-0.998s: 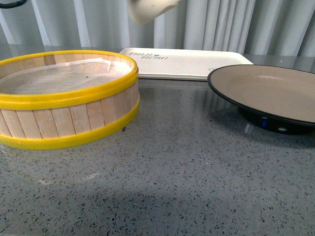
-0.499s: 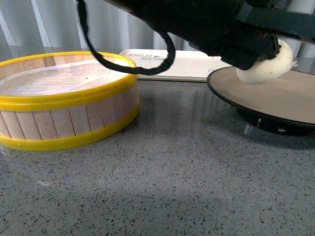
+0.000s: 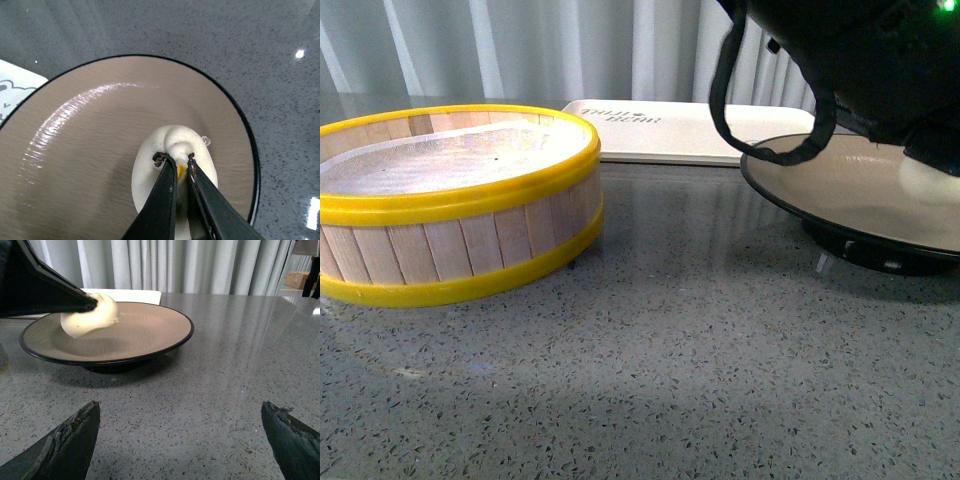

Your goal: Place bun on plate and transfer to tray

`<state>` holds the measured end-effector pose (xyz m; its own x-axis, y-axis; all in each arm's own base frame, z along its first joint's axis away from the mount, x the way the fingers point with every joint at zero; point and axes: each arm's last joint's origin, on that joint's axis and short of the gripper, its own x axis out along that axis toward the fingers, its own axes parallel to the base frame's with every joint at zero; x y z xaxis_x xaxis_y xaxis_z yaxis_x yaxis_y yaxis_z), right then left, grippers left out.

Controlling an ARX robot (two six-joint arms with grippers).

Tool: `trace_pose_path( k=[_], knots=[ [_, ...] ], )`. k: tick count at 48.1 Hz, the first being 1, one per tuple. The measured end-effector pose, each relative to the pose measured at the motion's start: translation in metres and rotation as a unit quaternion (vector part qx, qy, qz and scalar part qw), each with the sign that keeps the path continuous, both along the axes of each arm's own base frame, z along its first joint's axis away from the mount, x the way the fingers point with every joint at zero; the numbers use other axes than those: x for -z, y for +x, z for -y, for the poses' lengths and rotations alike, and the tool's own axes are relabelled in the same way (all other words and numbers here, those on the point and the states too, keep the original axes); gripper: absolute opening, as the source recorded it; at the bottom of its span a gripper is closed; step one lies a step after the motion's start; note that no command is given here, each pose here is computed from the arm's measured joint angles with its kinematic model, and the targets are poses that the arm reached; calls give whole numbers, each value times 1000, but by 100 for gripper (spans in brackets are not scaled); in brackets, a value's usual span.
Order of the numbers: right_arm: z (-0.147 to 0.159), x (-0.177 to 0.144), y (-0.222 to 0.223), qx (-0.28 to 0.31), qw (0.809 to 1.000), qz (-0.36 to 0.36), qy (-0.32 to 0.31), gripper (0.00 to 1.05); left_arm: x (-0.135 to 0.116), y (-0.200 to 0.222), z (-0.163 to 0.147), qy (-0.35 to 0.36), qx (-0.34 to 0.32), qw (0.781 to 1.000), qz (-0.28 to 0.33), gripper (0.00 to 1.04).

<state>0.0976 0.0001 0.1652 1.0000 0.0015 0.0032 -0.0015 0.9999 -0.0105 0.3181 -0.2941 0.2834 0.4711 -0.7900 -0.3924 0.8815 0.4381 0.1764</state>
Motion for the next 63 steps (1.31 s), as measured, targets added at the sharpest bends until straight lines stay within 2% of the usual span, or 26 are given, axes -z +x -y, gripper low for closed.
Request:
trace_pose_path(
  k=[7, 24, 37, 43, 50, 55, 63],
  knots=[
    [0, 0, 0, 0, 1000, 0, 0, 96, 12, 7, 13, 17, -8, 1000, -3, 4],
    [0, 0, 0, 0, 1000, 0, 0, 96, 15, 21, 24, 35, -28, 999, 12, 5],
    [0, 0, 0, 0, 1000, 0, 0, 96, 18, 23, 24, 42, -37, 998, 16, 51],
    [0, 0, 0, 0, 1000, 0, 0, 96, 13, 24, 20, 10, -48, 999, 13, 73],
    [0, 0, 0, 0, 1000, 0, 0, 96, -13, 22, 1, -46, -78, 996, 12, 99],
    [0, 0, 0, 0, 1000, 0, 0, 96, -38, 21, -26, -80, -127, 989, 17, 98],
    [0, 0, 0, 0, 1000, 0, 0, 96, -47, 23, -40, -90, -157, 983, 20, 98]
  ],
)
